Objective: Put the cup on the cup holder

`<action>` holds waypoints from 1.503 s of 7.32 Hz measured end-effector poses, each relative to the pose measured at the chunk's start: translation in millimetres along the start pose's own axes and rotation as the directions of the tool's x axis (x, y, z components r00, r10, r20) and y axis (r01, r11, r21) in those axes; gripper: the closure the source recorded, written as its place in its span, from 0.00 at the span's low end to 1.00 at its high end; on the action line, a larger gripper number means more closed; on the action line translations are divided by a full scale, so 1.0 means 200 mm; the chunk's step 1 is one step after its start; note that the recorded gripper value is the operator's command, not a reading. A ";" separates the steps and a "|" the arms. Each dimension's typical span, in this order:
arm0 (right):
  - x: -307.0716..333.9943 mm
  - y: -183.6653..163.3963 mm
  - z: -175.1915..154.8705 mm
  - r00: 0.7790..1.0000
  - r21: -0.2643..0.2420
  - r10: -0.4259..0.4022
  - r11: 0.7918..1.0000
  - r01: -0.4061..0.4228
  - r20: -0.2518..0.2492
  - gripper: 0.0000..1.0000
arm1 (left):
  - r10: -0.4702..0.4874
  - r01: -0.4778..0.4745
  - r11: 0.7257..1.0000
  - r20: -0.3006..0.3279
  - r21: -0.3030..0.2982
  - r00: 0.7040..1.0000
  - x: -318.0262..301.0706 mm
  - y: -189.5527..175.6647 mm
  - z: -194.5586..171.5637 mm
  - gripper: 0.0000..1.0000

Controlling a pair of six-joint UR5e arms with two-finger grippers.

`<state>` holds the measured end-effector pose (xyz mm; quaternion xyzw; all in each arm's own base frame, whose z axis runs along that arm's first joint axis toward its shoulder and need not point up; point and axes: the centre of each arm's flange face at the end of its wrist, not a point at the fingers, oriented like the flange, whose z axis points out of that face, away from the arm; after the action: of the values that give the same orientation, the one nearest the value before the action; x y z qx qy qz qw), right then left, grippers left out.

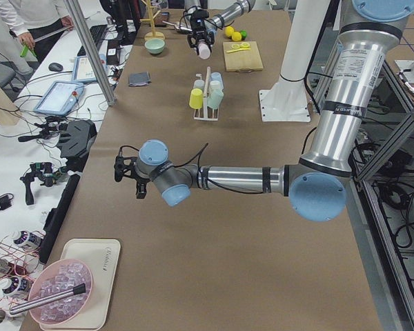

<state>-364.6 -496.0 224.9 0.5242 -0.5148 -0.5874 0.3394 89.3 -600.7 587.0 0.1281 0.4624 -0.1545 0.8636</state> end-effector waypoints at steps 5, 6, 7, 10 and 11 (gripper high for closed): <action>0.21 -0.02 0.09 0.999 -0.014 0.037 0.999 -0.037 -0.032 0.67 | 0.053 -0.031 0.986 0.128 -0.163 0.990 -0.40 0.03 -0.14 0.03; 0.25 -0.04 0.10 0.998 -0.012 0.042 0.999 -0.042 -0.042 0.67 | 0.072 -0.040 0.979 0.156 -0.200 0.985 -0.51 0.06 -0.19 0.03; 0.27 -0.08 0.11 0.998 -0.008 0.044 0.999 -0.045 -0.046 0.67 | 0.083 -0.039 0.971 0.177 -0.236 0.981 -0.62 0.10 -0.22 0.03; 0.20 -0.10 0.26 0.999 0.027 0.008 1.000 -0.007 -0.032 0.67 | 0.106 -0.021 0.934 0.223 -0.357 0.969 -0.85 0.19 -0.28 0.03; 0.15 -0.09 0.33 1.000 0.044 -0.007 0.999 0.008 -0.028 0.67 | 0.119 -0.028 0.927 0.225 -0.374 0.967 -0.86 0.19 -0.29 0.03</action>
<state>-432.8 -503.2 194.2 0.5417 -0.5207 -0.5698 0.3328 -31.0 -518.2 702.8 -0.0384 0.3687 -0.0470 0.9276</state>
